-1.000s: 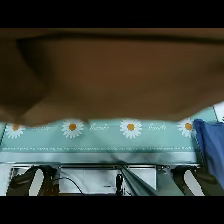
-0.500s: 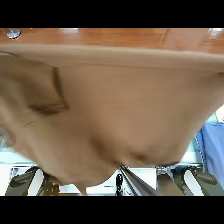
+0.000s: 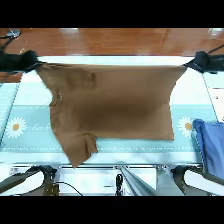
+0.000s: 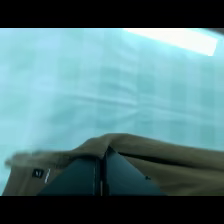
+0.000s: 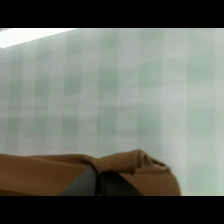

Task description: Fold the shirts.

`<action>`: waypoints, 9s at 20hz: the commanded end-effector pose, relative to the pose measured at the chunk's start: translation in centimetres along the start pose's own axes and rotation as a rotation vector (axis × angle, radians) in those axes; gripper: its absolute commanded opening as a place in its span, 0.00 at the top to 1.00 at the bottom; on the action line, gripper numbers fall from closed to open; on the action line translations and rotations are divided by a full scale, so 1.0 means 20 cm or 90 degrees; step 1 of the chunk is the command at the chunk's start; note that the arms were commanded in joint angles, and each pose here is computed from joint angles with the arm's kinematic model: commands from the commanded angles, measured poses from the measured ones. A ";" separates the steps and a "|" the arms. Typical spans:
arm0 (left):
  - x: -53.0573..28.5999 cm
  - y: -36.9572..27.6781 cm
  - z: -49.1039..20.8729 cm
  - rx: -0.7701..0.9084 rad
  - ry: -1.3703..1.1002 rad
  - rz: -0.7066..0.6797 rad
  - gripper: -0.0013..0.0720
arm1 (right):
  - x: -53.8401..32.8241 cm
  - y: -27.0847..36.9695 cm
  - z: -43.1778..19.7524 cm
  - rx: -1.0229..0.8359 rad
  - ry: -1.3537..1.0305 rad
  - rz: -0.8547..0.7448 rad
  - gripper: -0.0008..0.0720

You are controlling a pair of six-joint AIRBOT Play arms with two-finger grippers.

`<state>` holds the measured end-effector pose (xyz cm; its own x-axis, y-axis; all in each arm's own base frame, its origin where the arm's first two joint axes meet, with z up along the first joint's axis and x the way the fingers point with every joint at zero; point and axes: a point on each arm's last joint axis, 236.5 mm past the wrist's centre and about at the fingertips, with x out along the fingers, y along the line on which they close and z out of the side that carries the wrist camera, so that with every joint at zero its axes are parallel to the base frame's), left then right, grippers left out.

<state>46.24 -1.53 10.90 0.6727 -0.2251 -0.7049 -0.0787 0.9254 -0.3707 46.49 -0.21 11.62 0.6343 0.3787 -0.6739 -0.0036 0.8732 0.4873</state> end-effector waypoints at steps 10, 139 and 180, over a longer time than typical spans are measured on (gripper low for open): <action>0.45 0.04 -0.39 -0.116 0.241 -0.050 0.95 | 0.42 -0.23 -0.06 0.118 0.161 0.091 0.95; 0.54 -1.92 -1.68 0.144 0.480 -0.340 0.95 | -0.54 0.45 -0.60 -0.054 0.107 0.092 0.95; -0.39 -0.10 -1.12 -0.079 0.095 -0.079 0.95 | 0.31 0.03 -1.40 0.268 0.263 -0.026 0.12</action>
<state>24.89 -8.29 4.53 0.5765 -0.3786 -0.7241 -0.0847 0.8537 -0.5138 30.39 8.58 -3.74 0.3235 0.4372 -0.8392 0.3229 0.7826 0.5322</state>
